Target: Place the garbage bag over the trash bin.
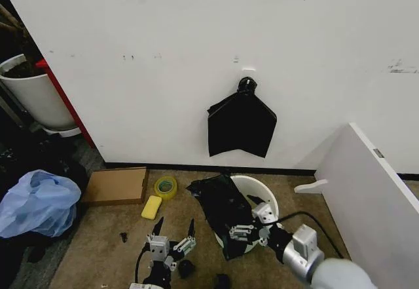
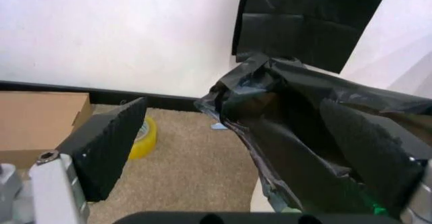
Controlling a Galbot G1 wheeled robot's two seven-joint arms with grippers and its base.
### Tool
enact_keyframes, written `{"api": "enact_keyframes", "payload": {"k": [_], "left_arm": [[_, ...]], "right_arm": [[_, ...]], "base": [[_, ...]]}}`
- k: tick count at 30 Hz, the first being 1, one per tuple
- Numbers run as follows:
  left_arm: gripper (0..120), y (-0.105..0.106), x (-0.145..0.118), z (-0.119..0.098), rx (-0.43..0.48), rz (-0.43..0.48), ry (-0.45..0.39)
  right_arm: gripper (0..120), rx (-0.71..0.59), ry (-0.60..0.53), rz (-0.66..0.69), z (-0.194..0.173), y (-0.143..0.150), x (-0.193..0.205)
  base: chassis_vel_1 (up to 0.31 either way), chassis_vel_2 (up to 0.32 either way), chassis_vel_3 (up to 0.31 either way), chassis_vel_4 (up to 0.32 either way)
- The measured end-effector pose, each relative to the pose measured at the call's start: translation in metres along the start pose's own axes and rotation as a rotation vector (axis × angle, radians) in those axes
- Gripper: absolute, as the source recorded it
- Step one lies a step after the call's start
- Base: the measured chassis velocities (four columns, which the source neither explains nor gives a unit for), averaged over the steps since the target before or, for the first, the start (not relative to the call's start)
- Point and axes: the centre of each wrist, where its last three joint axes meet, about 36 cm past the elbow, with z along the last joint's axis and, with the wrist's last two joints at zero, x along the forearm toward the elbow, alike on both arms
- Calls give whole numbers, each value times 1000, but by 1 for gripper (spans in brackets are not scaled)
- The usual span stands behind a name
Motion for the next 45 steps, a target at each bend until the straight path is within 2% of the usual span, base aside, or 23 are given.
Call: {"api": "enact_keyframes", "payload": {"k": [6,10,17,18,22,25,26,33,35,36,41,45], "left_arm": [[100,-1,2,2,5,-8,9],[100,-1,1,4,8,-11,12],[100,-3,-1,6,17,-13,14],[100,-3,-1,6,17,-13,14],[100,-5,-3,8,20,-11,16],[100,-6,-5,8,20,-10,17],[100,-6,-5,8,20,-10,17],[100,-5,-6,10,23,-5,43],[100,-5,-7,10,21,-2,49],[100,-5,-10,11,13,2,59],[100,-5,-22,12,20,-3,102],[100,-6,-41,6,49,15,147]], "right_arm": [[100,36,54,-63,5,7,-31],[97,59,63,-59,9,7,-49],[70,89,72,-3,20,-2,-62],[70,89,72,-3,20,-2,-62],[50,101,44,10,20,-3,-62],[39,102,29,13,21,-3,-62],[39,102,29,13,21,-3,-62],[8,83,-2,34,23,-1,-54],[7,77,-12,42,24,-1,-53],[0,71,-21,48,26,0,-51],[0,57,-31,59,26,0,-46],[0,-6,-33,67,19,-3,-41]], "base": [[0,0,0,0],[0,0,0,0],[0,0,0,0],[0,0,0,0],[0,0,0,0],[0,0,0,0],[0,0,0,0],[0,0,0,0],[0,0,0,0],[0,0,0,0],[0,0,0,0],[0,0,0,0]]}}
